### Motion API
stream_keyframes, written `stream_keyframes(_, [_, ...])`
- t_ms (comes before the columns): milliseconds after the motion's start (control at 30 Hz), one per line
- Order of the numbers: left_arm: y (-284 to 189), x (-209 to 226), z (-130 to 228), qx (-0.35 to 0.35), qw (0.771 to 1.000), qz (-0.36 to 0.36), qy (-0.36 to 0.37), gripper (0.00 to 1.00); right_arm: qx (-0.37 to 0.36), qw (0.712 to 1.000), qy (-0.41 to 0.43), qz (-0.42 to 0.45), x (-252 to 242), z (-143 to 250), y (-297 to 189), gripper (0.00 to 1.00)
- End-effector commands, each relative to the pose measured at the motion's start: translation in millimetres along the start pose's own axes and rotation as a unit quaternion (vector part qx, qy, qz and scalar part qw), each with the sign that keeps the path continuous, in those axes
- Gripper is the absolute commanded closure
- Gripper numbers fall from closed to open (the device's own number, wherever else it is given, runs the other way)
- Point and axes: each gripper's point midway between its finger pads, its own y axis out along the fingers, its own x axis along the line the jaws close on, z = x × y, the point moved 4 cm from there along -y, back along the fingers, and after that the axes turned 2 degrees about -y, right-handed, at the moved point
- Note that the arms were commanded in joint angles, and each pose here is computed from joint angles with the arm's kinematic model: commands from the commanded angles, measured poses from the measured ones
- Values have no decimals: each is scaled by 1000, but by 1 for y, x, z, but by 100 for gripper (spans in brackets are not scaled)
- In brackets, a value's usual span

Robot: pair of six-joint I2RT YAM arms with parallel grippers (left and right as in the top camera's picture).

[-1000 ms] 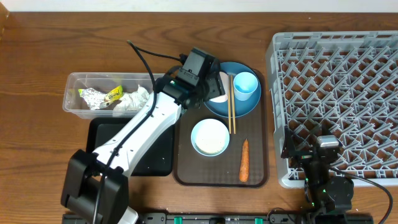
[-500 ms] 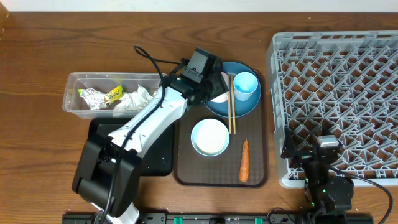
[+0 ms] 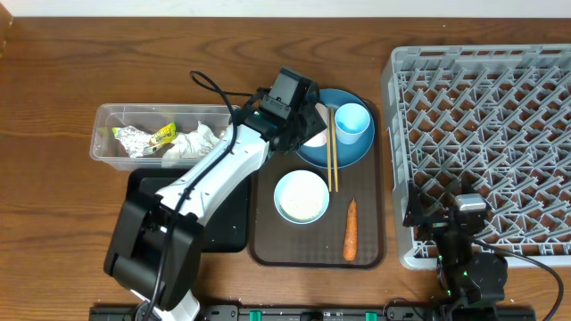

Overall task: Sort waste into correct bins and load items into the dishwasher rack
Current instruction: 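Move the left gripper back over the pink cup on the blue plate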

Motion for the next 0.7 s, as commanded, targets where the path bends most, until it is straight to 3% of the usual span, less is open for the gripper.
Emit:
stream_keyframes(0, [13, 5, 1, 6, 1000, -9, -13, 49, 3, 1000, 4, -13, 6, 1, 0, 1])
stream_keyframes(667, [50, 22, 1, -10, 999, -41, -32, 52, 3, 1000, 4, -13, 6, 1, 0, 1])
